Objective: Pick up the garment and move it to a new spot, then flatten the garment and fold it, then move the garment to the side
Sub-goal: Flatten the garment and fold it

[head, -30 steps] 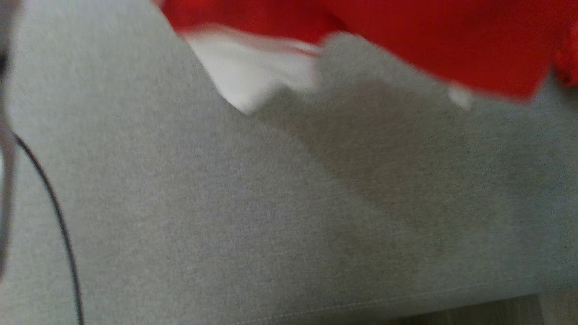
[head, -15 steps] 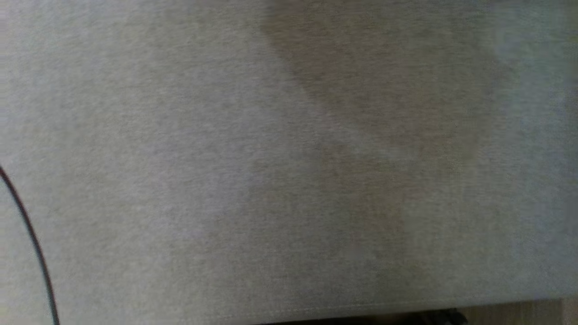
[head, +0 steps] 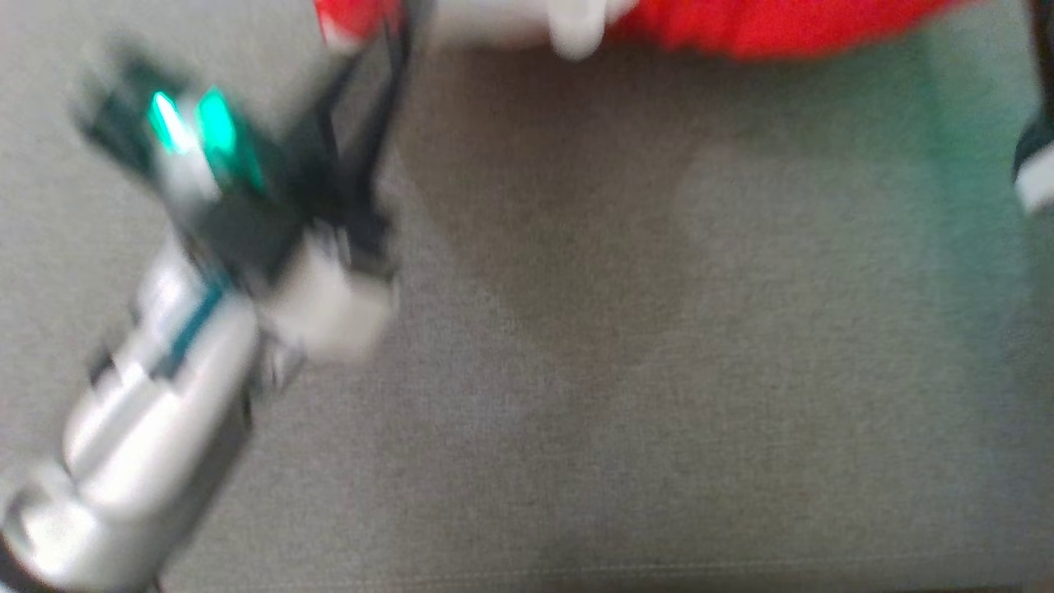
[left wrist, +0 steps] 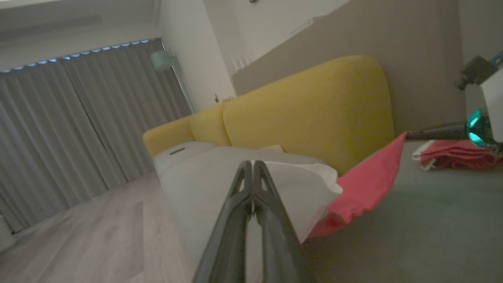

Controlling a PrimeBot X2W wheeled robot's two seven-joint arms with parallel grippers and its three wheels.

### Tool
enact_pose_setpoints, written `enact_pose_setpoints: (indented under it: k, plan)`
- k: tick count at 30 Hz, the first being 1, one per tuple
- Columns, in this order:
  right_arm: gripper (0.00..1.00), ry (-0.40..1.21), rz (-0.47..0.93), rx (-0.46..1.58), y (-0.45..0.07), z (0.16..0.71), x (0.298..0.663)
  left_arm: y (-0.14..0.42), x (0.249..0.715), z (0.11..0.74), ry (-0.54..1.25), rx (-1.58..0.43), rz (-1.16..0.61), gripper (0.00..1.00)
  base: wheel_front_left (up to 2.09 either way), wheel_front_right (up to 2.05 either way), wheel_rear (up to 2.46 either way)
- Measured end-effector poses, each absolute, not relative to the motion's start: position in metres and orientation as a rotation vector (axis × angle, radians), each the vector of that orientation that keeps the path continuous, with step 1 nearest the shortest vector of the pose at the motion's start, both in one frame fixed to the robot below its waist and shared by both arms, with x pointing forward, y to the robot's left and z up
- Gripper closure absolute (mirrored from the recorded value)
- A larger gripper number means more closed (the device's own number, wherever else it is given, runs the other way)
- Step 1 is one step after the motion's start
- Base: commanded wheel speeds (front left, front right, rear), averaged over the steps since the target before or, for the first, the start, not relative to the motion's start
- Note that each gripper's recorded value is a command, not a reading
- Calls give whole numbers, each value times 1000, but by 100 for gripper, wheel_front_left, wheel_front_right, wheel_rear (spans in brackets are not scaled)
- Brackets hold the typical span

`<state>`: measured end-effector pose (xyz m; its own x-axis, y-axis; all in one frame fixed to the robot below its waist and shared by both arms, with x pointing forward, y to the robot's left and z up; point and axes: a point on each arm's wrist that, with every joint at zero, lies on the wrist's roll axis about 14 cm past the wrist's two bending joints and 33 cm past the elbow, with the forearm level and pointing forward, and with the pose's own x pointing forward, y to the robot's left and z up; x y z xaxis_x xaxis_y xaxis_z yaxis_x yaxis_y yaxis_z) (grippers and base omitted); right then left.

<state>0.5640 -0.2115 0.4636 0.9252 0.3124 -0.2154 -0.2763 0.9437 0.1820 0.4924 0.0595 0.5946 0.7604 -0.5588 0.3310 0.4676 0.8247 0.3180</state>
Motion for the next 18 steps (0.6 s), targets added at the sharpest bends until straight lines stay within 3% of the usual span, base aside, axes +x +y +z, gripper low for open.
enact_pose_setpoints:
  k: [5, 18]
  plan:
    - [100, 349, 289, 182, -223, 448, 491, 70, 421, 547, -249, 217, -583, 100, 0, 0, 0]
    - [100, 435, 265, 234, -234, 435, 392, 99, 335, 517, -112, 175, -489, 100, 0, 0, 0]
